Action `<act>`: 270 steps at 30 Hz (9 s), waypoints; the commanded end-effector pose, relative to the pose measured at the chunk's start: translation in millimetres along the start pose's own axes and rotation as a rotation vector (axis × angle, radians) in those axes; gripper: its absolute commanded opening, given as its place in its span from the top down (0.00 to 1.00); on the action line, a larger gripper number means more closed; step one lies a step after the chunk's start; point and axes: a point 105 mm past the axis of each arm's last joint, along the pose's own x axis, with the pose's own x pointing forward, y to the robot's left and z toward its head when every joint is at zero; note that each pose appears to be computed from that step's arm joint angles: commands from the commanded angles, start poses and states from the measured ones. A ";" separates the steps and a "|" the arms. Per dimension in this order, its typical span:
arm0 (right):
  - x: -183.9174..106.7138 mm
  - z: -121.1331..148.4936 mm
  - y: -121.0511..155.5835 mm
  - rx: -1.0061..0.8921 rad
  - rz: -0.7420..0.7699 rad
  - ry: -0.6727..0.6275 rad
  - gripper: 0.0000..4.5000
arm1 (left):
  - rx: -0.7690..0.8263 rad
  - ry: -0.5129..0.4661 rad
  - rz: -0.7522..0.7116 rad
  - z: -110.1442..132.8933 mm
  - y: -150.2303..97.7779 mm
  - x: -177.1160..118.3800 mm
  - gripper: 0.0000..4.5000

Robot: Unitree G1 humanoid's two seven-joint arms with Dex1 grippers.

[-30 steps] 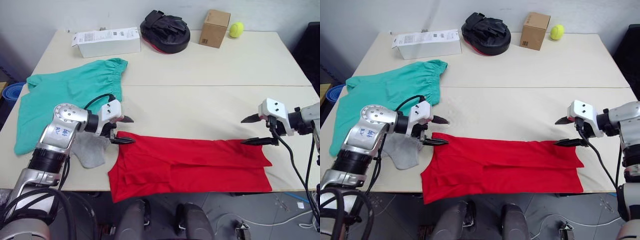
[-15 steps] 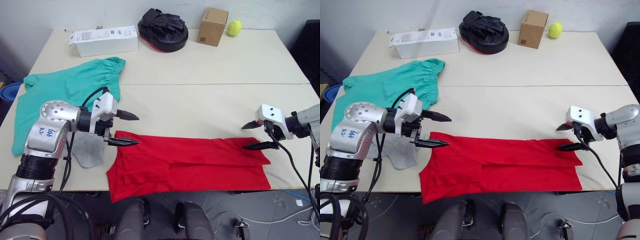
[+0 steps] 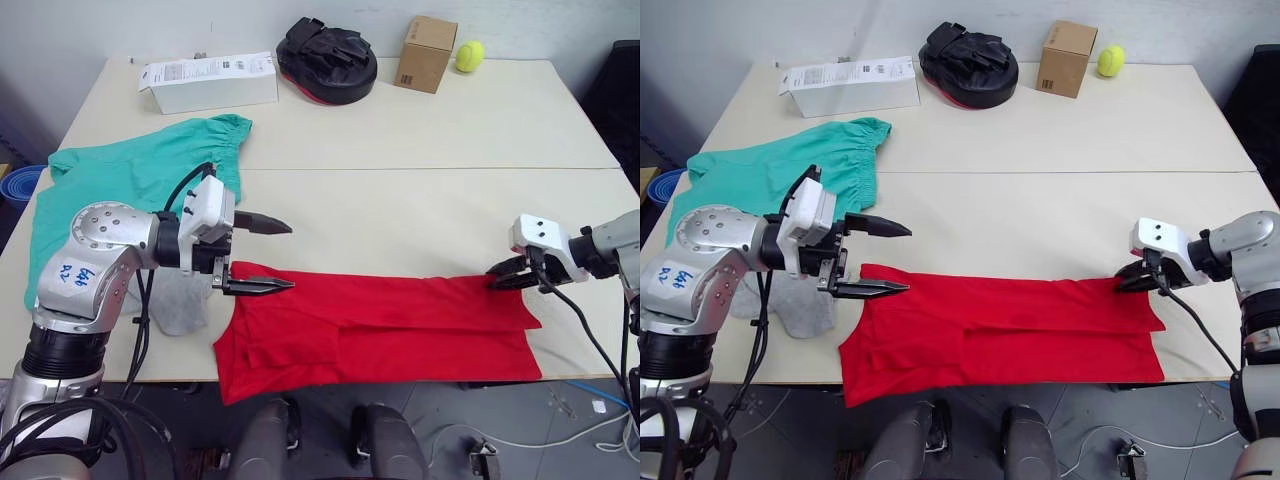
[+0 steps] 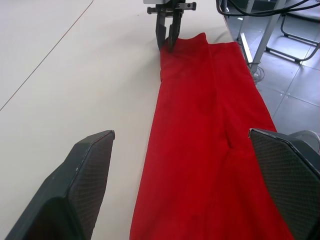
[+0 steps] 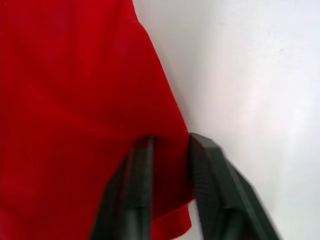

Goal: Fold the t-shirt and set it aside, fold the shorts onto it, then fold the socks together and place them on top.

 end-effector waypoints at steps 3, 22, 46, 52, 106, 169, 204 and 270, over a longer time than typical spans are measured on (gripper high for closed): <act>-3.7 13.0 -9.4 -0.043 -0.042 -0.017 0.99 | 0.043 0.000 0.011 4.0 0.1 0.2 0.00; -2.3 89.7 -86.1 -0.227 -0.517 -0.126 0.99 | 0.042 0.008 0.062 -7.4 0.9 2.3 0.00; 1.3 105.0 -95.9 -0.338 -0.621 -0.106 0.49 | 0.047 0.005 0.091 -10.2 9.3 6.0 0.00; -21.1 93.2 -85.9 -0.405 -0.616 -0.148 0.42 | -0.006 0.098 0.082 -32.3 18.2 4.1 0.00; 37.3 36.5 -32.7 -0.961 -0.433 0.088 0.99 | -0.507 0.378 -0.151 -94.3 30.4 6.9 1.00; -0.5 68.9 -40.8 -1.044 -0.470 0.051 0.01 | -0.440 0.193 0.015 -51.7 -20.8 -23.6 0.00; 84.0 78.7 136.5 -1.029 -0.071 -0.465 0.30 | -0.079 0.185 -0.101 -8.3 23.9 -1.9 0.00; 38.7 48.6 137.5 -1.284 0.000 -0.287 1.00 | -0.732 0.045 0.191 -36.1 89.7 194.4 0.99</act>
